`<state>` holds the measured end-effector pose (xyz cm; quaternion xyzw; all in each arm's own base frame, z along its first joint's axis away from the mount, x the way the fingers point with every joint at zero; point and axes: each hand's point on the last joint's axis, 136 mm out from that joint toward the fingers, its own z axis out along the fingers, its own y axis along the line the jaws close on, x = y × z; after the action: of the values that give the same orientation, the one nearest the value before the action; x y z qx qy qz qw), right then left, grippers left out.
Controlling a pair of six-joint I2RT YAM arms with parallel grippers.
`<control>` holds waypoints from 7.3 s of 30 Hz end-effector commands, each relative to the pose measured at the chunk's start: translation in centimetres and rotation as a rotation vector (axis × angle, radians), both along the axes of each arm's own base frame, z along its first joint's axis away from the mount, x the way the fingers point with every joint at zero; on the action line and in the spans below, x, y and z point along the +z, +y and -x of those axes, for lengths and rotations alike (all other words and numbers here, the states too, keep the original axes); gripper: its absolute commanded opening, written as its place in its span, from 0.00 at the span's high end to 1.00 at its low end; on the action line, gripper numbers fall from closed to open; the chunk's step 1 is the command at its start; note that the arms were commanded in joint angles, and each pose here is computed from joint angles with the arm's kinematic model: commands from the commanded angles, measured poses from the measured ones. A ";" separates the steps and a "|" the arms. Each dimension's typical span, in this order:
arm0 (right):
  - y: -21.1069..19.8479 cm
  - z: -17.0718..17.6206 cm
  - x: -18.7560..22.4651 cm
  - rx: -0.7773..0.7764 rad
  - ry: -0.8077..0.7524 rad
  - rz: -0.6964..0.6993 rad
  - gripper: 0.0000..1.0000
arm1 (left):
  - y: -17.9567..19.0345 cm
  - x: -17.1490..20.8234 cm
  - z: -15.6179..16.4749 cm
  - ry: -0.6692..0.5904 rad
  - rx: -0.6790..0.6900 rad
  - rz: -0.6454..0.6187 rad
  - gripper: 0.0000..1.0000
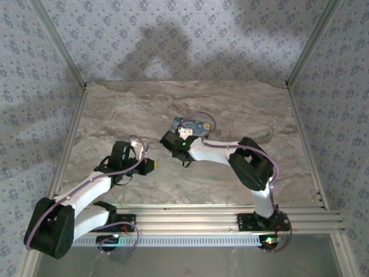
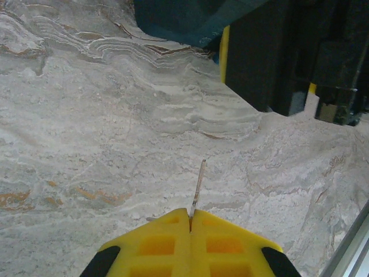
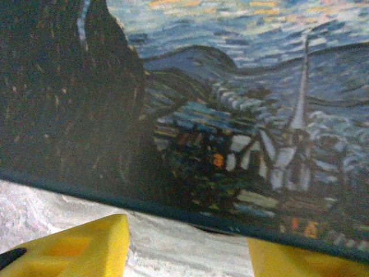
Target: Unlock the padlock with the key
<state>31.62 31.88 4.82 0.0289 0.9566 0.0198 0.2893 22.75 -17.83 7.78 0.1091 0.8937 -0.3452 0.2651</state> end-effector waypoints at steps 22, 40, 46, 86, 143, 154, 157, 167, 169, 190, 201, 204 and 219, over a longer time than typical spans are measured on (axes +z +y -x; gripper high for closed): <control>-1.5 -4.1 -0.7 -0.121 -0.145 0.056 0.59 | -0.8 0.8 0.2 -0.033 -0.068 0.015 1.00; -1.1 -2.9 1.7 0.007 0.016 -0.112 0.93 | -1.5 1.8 -0.3 -0.095 -0.099 0.047 1.00; -1.0 -1.7 4.0 0.053 0.119 -0.279 0.99 | -3.9 3.9 -0.8 -0.227 -0.193 0.060 1.00; -1.2 -1.0 6.2 0.089 0.427 -0.643 1.00 | -10.9 0.1 -7.5 -0.443 -0.201 0.146 1.00; -2.2 -1.2 5.6 0.026 0.399 -0.665 1.00 | -11.8 0.6 -7.7 -0.359 -0.083 0.337 1.00; -1.5 -0.9 5.7 0.031 0.416 -0.699 1.00 | -12.9 1.0 -8.2 -0.336 -0.090 0.418 1.00; -1.6 -0.6 5.4 0.032 0.428 -0.695 1.00 | -13.2 1.5 -8.4 -0.341 -0.104 0.438 1.00; -1.2 0.9 4.6 0.088 0.483 -0.674 1.00 | -13.4 2.9 -8.5 -0.356 -0.139 0.484 1.00; -1.0 1.3 4.8 0.117 0.496 -0.673 1.00 | -13.3 3.2 -8.3 -0.364 -0.157 0.488 1.00; 0.1 3.2 5.7 0.131 0.557 -0.689 1.00 | -14.0 6.8 -7.2 -0.530 -0.109 0.390 1.00; 0.5 4.3 6.1 0.183 0.586 -0.683 1.00 | -13.2 8.2 -7.7 -0.466 -0.128 0.544 1.00; 0.5 4.5 6.0 0.199 0.598 -0.671 1.00 | -13.4 8.7 -7.5 -0.468 -0.156 0.556 1.00; -1.4 4.3 3.6 0.070 0.466 -0.588 0.53 | -13.1 0.6 -4.4 -0.419 -0.105 0.217 1.00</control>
<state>28.29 30.09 7.80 0.0780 0.9533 0.2892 0.0396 26.59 -31.12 7.36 0.1878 0.7814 -0.4484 0.3913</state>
